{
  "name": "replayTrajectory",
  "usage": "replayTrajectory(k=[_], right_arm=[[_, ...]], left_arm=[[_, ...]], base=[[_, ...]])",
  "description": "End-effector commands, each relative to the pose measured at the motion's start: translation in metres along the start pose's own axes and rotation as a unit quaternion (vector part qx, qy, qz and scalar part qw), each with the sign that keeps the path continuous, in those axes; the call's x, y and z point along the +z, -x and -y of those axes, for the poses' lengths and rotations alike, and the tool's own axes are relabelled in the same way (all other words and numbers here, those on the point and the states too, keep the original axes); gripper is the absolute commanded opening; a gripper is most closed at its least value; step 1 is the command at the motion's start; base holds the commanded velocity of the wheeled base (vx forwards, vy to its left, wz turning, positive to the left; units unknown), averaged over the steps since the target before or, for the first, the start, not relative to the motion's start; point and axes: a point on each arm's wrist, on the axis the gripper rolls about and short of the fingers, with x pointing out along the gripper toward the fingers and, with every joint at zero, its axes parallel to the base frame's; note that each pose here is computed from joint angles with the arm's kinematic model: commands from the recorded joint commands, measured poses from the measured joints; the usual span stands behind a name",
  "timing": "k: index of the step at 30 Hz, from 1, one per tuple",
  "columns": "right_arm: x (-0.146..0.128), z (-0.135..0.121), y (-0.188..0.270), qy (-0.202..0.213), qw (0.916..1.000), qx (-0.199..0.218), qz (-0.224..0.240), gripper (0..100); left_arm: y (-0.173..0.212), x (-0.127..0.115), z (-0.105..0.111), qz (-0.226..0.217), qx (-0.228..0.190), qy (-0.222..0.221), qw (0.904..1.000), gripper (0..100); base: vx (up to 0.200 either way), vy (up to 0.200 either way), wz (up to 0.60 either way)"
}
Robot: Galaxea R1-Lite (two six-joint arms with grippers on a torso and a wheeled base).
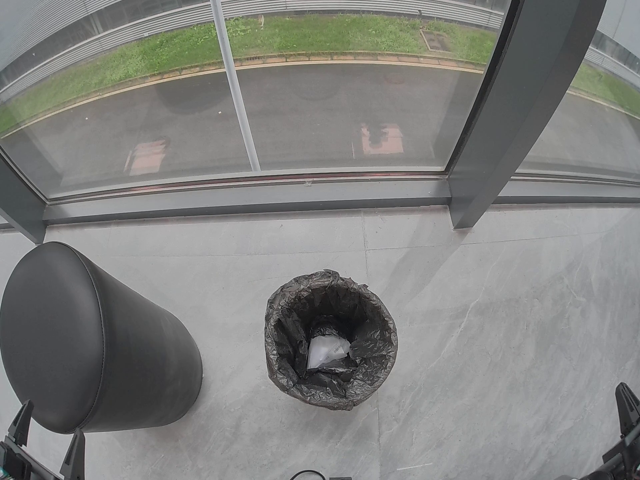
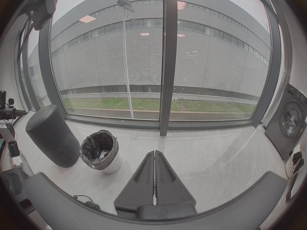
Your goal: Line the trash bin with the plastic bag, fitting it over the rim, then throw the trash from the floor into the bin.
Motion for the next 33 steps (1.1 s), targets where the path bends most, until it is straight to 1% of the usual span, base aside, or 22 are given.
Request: replayTrajectory(k=[1,12,20,33], right_arm=[[-0.0050,-0.0002,-0.0006,0.000,1.0000,0.001,-0.004,0],[-0.0050,-0.0005,-0.0006,0.003,1.0000,0.006,-0.003,0],[-0.0050,-0.0003,-0.0006,-0.015,0.9999,0.002,-0.004,0],[-0.0050,-0.0002,-0.0006,-0.021,0.9998,-0.001,-0.004,0]], left_arm=[[-0.0001,-0.0052,-0.0001,-0.001,0.000,0.000,1.0000,100],[-0.0001,-0.0052,-0.0001,-0.001,0.000,0.000,1.0000,100],[-0.0001,-0.0052,-0.0001,-0.001,0.000,0.000,1.0000,100],[-0.0001,-0.0052,-0.0001,-0.001,0.000,0.000,1.0000,100]], base=[[0.000,0.000,0.00],[0.000,0.000,0.00],[0.000,0.000,0.00],[0.000,0.000,0.00]])
